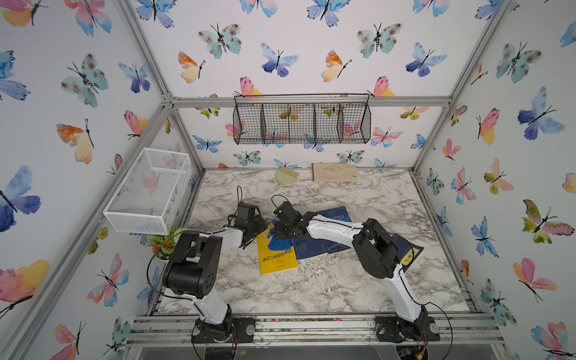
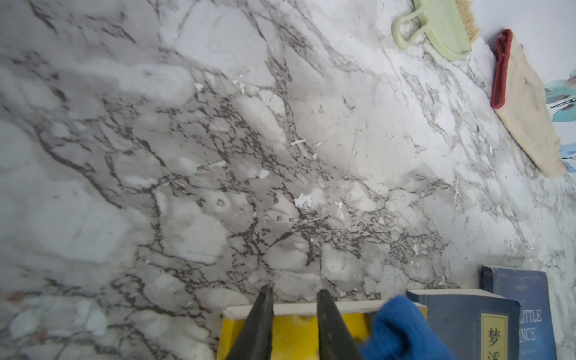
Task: Wipe the cover of the book
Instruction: Wipe the dirt from the cover of the book.
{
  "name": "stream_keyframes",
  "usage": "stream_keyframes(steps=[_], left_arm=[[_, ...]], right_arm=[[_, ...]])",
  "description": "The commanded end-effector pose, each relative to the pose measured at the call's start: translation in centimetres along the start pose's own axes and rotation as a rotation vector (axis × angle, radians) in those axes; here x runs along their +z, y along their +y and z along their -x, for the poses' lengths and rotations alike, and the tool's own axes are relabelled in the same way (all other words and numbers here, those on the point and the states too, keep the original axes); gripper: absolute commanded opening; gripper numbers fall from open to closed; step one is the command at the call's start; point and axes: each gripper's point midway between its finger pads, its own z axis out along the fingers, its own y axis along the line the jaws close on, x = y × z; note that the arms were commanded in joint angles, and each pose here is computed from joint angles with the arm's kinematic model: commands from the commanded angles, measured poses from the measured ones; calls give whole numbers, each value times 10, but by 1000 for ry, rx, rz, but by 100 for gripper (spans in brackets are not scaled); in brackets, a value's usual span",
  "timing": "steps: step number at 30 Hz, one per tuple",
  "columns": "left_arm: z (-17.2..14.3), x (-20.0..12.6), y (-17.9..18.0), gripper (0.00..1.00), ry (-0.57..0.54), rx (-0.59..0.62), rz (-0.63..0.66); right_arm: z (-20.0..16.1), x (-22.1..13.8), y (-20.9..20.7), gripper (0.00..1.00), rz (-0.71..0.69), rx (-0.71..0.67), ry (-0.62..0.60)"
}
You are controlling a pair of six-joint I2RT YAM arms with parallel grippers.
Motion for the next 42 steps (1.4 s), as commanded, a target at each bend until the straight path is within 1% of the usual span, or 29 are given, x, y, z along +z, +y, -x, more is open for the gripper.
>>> stream_keyframes(steps=[1, 4, 6, 8, 11, 15, 18, 20, 22, 26, 29, 32, 35, 37, 42], left_arm=[[-32, 6, 22, 26, 116, -18, 63], [-32, 7, 22, 26, 116, -18, 63], [-33, 8, 22, 26, 119, -19, 64], [-33, 8, 21, 26, 120, -19, 62], [-33, 7, 21, 26, 119, -19, 60], [-34, 7, 22, 26, 119, -19, 57], [-35, 7, 21, 26, 122, -23, 53], [-35, 7, 21, 26, 124, -23, 51], [-36, 7, 20, 25, 126, -23, 48], [-34, 6, 20, 25, 119, -25, 49], [-35, 7, 21, 25, 121, -25, 51], [-35, 8, 21, 25, 122, -25, 53], [-36, 8, 22, 25, 124, -25, 53], [-36, 8, 22, 25, 124, -25, 54], [-35, 6, 22, 25, 116, -24, 56]], right_arm=[[-93, 5, -61, 1, -230, -31, 244], [-107, -6, -55, 1, -238, -59, 255], [-109, -5, -54, 1, -233, -67, 259], [-100, 2, -54, 1, -258, -79, 232], [-73, 19, -63, 1, -324, -83, 203], [-48, 50, -83, 1, -313, -34, 211], [-45, 56, -82, 1, -294, -40, 226], [-52, 54, -76, 1, -268, -43, 240], [-67, 45, -69, 1, -252, -53, 247], [-113, 18, -50, 1, -236, -103, 246], [-144, 1, -51, 1, -259, -108, 253], [-156, -3, -64, 1, -283, -93, 255], [-143, 6, -71, 1, -340, -126, 235], [-124, 18, -70, 1, -367, -145, 223], [-80, 47, -77, 1, -369, -104, 203]])
